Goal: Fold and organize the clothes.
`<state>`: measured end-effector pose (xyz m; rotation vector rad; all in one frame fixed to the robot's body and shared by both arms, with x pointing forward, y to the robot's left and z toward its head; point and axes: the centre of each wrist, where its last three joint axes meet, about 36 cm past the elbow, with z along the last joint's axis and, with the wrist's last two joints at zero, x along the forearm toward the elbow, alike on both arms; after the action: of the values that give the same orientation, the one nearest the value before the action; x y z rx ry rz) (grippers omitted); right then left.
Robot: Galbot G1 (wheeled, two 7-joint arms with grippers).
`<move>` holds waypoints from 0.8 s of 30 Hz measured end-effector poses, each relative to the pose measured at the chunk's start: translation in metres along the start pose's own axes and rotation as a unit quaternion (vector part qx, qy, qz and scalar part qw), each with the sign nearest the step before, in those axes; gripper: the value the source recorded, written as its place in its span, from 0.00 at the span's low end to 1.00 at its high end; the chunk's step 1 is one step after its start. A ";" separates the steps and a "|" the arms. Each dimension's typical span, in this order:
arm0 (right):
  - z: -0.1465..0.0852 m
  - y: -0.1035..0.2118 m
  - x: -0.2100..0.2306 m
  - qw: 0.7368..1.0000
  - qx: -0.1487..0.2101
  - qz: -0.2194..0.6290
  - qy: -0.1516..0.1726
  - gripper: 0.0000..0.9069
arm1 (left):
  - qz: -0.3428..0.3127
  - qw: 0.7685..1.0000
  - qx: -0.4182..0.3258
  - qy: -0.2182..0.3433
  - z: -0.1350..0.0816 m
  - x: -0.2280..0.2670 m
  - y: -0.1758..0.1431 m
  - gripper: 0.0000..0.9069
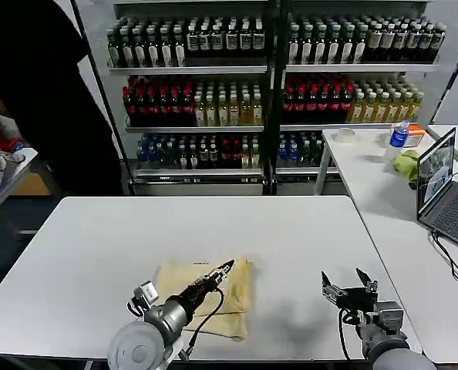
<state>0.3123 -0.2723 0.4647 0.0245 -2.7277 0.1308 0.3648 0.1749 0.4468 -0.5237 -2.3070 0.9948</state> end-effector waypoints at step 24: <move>-0.001 0.002 0.004 1.000 -0.009 0.003 -0.003 1.00 | -0.115 0.989 -0.080 -0.050 -0.048 0.077 0.060 1.00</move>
<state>0.3093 -0.2706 0.4665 0.0130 -2.7342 0.1088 0.3442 0.2811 0.4556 -0.2651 -2.4826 0.7459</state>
